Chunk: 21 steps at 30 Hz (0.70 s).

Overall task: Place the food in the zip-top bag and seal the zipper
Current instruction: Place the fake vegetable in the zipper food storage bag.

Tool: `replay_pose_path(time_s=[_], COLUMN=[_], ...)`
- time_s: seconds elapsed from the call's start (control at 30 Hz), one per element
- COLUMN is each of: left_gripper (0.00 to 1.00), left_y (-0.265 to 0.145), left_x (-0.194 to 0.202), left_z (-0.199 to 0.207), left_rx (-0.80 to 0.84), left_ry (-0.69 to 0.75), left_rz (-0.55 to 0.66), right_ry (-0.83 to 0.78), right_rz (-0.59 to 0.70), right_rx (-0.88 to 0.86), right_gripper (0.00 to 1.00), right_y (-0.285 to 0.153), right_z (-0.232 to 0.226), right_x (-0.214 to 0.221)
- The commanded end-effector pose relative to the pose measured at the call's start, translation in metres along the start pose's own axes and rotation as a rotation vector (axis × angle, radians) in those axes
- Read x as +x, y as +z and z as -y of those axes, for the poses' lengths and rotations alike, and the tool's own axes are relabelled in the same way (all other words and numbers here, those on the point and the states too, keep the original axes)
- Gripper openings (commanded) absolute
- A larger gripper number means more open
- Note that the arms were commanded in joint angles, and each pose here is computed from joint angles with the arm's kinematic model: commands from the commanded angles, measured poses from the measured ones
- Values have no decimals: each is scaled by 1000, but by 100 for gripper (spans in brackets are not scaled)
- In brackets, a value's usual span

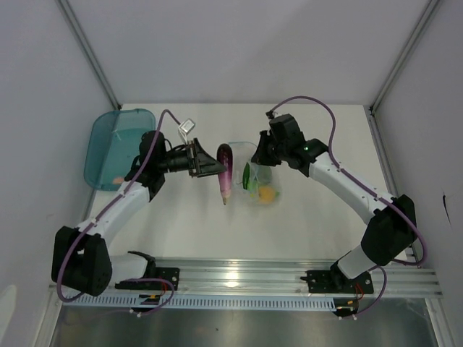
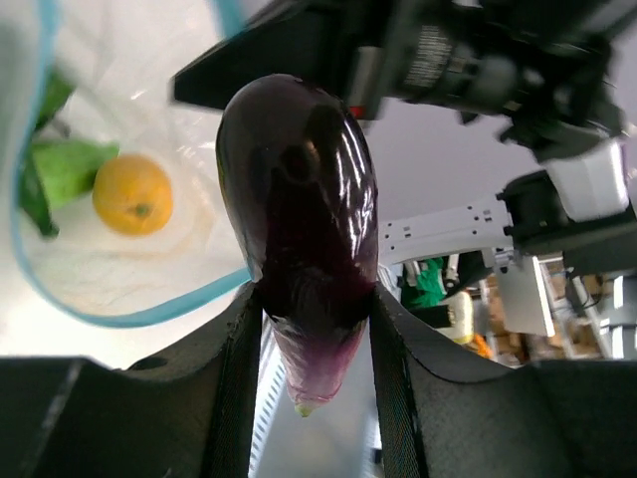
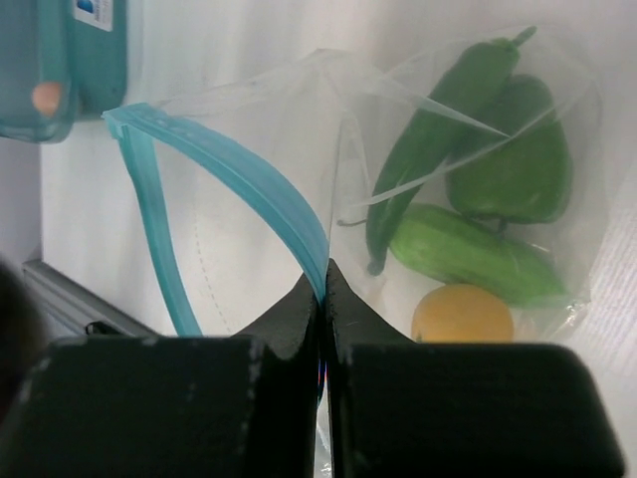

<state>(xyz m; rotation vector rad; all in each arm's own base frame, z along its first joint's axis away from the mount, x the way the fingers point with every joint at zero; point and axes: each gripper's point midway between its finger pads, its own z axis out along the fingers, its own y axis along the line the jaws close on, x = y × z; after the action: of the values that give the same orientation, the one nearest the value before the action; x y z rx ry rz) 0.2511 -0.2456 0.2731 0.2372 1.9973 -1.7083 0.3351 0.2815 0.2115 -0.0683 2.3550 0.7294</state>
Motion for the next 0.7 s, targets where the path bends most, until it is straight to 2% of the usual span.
replay_pose_path(time_s=[0.0, 0.2, 0.53, 0.67], left_gripper=[1, 1, 1, 0], left_y=[4, 13, 24, 27], left_x=[19, 29, 26, 20], left_z=[-31, -56, -58, -58], left_rx=[-125, -188, -169, -155], left_ry=[-204, -382, -478, -495], left_rz=[-82, -140, -136, -97], right_ry=[-76, -146, -302, -364], right_rz=[65, 101, 140, 157], right_rx=[82, 97, 42, 36], right_gripper=[0, 0, 0, 0], right_y=[-1, -4, -19, -25], right_z=[5, 0, -27, -37], right_x=[-9, -3, 2, 8])
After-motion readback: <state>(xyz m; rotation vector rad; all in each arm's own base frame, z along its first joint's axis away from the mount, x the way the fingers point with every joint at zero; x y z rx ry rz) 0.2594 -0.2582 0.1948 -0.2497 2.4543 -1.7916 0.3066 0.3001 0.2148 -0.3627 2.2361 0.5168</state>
